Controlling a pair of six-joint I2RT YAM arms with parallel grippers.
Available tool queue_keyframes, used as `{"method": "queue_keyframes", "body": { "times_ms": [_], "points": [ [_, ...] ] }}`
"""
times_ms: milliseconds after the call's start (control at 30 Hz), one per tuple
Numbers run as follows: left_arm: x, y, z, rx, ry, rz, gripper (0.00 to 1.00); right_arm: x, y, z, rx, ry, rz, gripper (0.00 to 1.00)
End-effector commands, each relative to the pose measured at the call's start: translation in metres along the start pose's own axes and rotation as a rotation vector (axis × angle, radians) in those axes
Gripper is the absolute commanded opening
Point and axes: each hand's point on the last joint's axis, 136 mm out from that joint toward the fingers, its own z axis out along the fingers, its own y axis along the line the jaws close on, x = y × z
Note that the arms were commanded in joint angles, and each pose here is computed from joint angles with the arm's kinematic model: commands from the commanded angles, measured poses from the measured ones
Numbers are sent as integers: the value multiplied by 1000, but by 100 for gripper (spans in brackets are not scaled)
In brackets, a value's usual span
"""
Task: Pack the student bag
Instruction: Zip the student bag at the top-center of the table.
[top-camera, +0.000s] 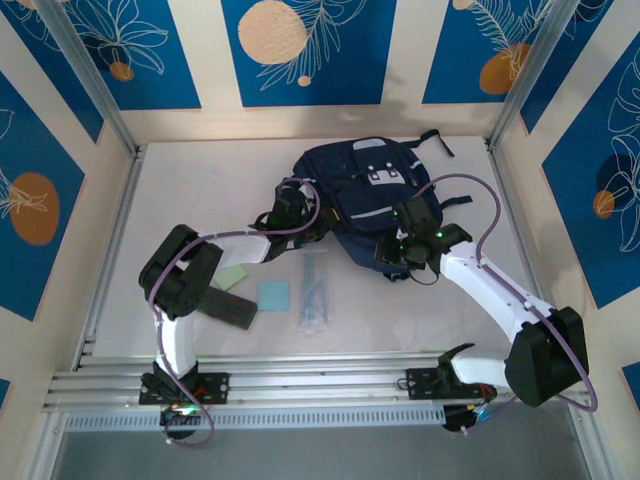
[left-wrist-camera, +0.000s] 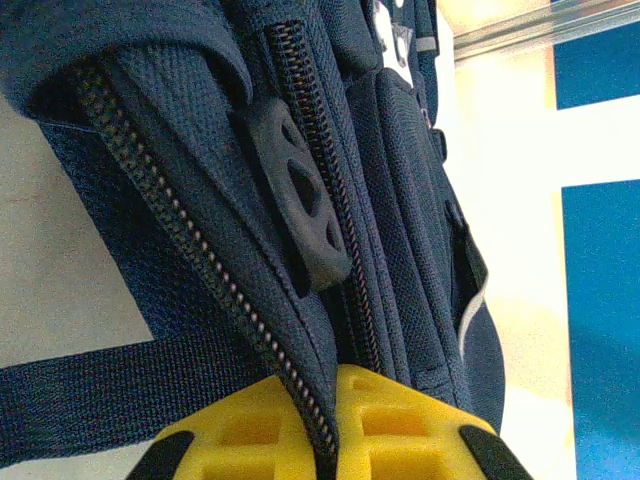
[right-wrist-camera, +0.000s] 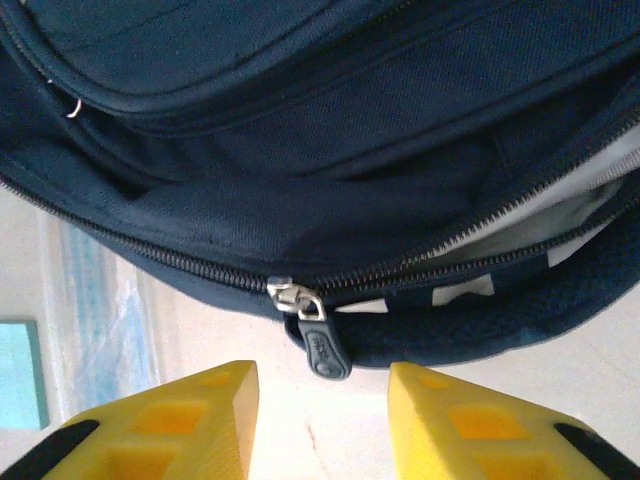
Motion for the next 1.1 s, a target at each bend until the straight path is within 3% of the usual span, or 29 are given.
{"method": "queue_keyframes", "body": {
  "times_ms": [0,267,600,767,967,1067],
  "points": [
    [-22,-49,-15,123,-67,63,0,-3,1,15,-13,-17,-31,37],
    [-21,-51,-16,128,-65,59,0,11,-3,48,-26,50,-10,31],
    [-31,-37,-14,84,-90,63,0,15,-7,39,-38,73,11,0],
    [-56,-3,-11,2,-128,66,0,36,-10,18,-26,173,18,0],
    [-82,14,-9,-53,-119,114,0,56,-47,13,104,273,32,0],
    [-92,17,-3,-73,-92,136,0,51,-41,14,29,277,70,0]
  ]
}}
